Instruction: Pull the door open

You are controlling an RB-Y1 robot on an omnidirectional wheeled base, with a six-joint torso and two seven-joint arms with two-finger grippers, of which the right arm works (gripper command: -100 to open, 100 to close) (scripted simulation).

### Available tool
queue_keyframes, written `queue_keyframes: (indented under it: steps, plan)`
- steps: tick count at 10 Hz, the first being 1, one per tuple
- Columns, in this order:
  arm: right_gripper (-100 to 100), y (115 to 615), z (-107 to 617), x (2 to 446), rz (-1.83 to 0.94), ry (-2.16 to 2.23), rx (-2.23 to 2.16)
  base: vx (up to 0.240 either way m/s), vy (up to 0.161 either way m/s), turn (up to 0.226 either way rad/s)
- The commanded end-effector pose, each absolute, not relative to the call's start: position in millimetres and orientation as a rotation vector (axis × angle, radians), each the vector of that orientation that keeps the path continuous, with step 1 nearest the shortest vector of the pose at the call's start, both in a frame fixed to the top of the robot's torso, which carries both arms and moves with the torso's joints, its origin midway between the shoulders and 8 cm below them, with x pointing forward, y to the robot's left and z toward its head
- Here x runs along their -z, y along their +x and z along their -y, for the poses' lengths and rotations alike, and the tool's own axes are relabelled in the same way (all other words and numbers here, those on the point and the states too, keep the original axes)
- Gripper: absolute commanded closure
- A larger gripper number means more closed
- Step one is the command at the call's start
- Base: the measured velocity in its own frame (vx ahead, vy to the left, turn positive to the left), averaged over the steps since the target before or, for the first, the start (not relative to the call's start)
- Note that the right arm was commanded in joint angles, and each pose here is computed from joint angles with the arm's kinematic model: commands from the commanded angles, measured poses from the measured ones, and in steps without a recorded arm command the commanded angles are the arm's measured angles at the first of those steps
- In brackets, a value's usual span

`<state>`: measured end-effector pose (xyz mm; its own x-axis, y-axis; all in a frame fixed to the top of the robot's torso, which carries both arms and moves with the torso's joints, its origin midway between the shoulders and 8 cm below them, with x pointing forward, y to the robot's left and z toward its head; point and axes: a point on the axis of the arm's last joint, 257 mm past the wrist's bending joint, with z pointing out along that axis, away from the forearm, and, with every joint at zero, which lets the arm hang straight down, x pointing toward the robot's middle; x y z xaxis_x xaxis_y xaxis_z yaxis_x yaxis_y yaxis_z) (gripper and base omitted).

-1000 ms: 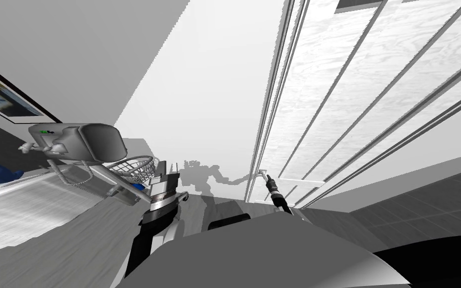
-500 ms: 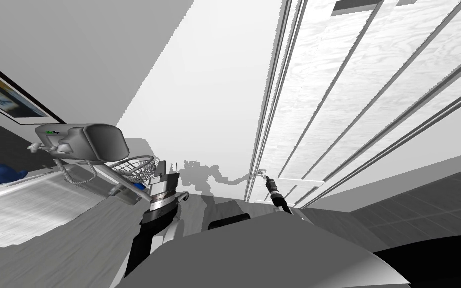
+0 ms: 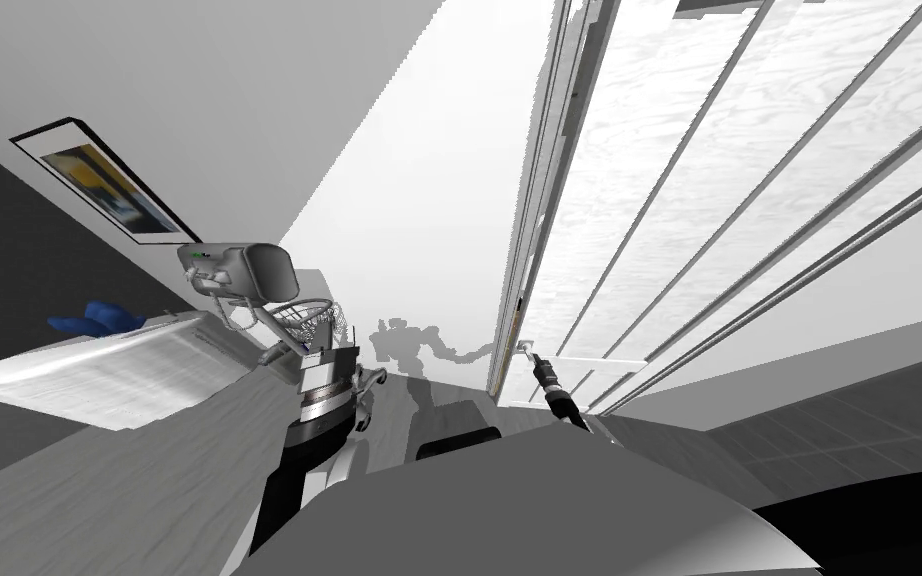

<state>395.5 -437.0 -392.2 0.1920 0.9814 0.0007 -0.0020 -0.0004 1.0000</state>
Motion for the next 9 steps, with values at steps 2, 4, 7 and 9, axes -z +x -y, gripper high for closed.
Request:
queue_keyframes:
  steps: [2, 4, 7, 9]
  plan:
    - [100, 388, 436, 392, -1.088, 1.279, -1.091, -0.204, -0.048, 0.116]
    - [100, 383, 435, 392, -1.107, 1.270, -1.108, -0.209, -0.048, 0.126]
    - [100, 373, 433, 394, -1.125, 1.263, -1.123, -0.147, -0.038, 0.112]
    - [100, 362, 434, 394, -1.142, 1.250, -1.141, -0.202, -0.051, 0.107]
